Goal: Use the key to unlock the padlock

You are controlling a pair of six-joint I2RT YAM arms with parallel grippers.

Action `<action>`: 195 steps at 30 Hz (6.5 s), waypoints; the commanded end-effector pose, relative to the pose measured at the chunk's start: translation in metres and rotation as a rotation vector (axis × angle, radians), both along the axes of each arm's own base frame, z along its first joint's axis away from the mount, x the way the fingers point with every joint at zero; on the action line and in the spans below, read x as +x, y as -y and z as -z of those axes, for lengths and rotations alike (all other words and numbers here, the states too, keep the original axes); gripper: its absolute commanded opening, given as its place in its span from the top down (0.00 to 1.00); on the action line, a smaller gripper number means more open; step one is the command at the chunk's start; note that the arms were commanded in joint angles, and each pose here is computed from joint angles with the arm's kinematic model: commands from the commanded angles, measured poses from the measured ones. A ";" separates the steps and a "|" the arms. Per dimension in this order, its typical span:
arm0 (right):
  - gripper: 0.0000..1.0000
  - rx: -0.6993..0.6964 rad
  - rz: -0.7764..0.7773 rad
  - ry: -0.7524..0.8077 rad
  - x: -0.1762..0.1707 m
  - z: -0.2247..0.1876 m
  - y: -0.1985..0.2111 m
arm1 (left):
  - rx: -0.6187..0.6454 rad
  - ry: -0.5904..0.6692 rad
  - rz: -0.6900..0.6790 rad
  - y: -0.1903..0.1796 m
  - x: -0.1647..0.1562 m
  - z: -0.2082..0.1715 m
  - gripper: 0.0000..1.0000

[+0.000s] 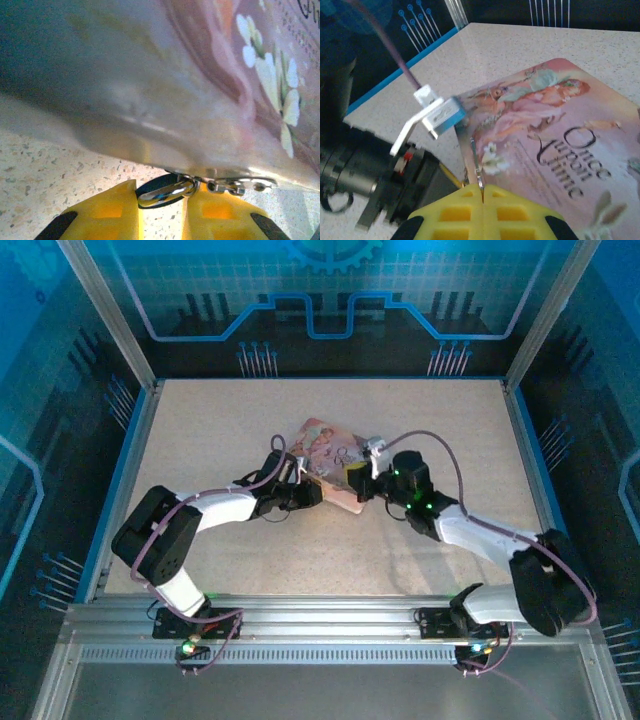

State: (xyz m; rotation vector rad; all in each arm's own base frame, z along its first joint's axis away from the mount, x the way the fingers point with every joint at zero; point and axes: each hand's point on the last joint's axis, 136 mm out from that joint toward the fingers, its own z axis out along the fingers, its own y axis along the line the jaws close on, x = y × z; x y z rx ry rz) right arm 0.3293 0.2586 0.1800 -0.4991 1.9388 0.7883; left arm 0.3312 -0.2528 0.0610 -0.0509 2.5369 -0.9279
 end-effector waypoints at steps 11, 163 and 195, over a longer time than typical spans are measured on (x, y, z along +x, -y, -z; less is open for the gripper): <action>1.00 -0.044 0.091 -0.310 0.045 0.064 -0.013 | -0.084 0.188 0.032 0.000 0.023 -0.011 0.71; 1.00 -0.546 -0.088 -0.001 -0.023 0.102 -0.023 | -0.383 -0.099 -0.171 0.025 0.010 -0.065 0.74; 1.00 -0.491 -0.079 0.008 -0.018 0.085 -0.022 | -0.379 -0.111 -0.169 0.027 0.009 -0.057 0.74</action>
